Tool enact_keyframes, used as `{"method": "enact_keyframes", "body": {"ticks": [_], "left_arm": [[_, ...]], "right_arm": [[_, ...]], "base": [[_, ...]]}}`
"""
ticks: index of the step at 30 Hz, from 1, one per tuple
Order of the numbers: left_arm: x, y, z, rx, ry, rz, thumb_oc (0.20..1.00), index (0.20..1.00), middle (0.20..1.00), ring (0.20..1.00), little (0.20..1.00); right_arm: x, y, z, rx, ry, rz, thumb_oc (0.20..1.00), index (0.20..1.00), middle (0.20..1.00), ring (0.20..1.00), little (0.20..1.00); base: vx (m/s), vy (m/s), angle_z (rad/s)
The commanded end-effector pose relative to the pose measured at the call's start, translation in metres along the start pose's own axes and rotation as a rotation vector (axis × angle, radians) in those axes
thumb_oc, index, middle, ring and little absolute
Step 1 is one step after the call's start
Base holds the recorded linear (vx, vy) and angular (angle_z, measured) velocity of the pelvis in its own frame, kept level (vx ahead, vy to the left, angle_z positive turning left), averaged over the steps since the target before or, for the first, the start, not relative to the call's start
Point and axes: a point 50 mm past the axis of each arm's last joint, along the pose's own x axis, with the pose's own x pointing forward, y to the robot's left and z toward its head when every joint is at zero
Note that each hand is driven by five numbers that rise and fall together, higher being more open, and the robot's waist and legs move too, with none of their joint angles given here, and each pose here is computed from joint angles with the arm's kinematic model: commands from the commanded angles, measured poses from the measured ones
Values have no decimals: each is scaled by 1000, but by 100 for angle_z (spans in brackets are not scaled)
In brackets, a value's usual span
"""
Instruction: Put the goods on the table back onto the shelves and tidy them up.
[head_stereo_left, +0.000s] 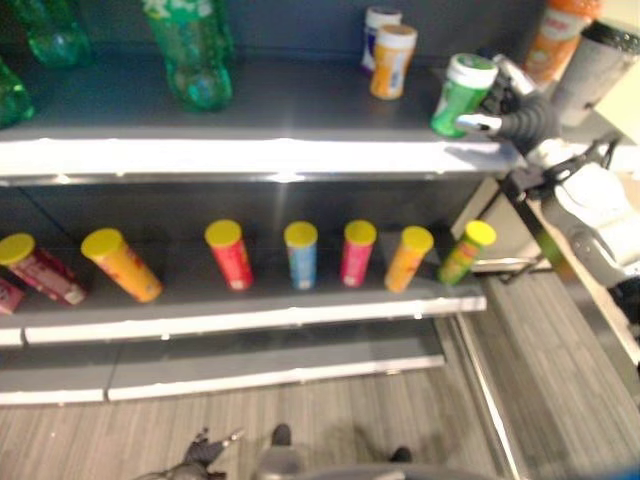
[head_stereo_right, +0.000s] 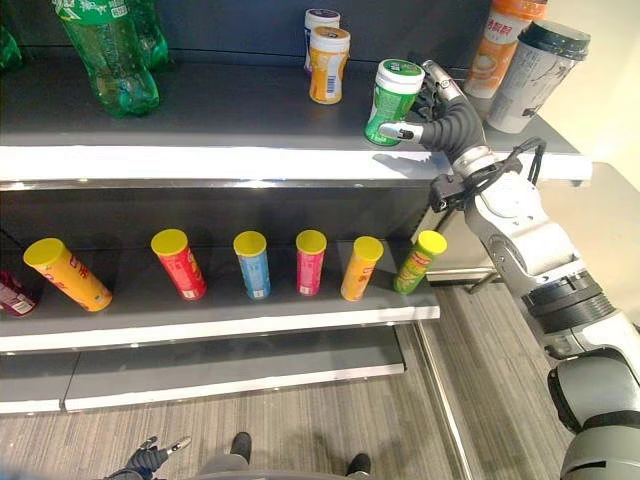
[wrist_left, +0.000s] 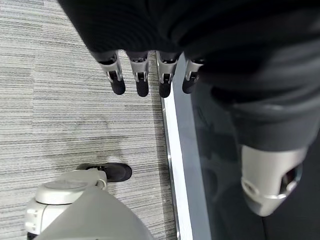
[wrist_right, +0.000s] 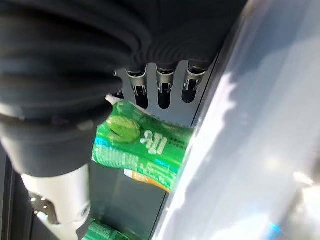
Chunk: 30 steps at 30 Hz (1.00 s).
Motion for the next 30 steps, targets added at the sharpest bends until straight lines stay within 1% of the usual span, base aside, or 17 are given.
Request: {"method": "enact_keyframes", "body": {"ticks": [1,11,30], "left_arm": [[6,4,20,8,-44,22,1000,1000,1000,1000,1000],[6,4,16,5,-22,42,1000,1000,1000,1000,1000],[7,1,17,1,-13,57,1000,1000,1000,1000,1000]], "right_arm": [[12,0,34,-14,-139,-22,1000,1000,1000,1000,1000],[23,24,39,29,-182,-3,1000,1000,1000,1000,1000],[34,46,42,73,-197,-1,1000,1000,1000,1000,1000]], "base": [[0,0,0],[0,0,0],[0,0,0]]}}
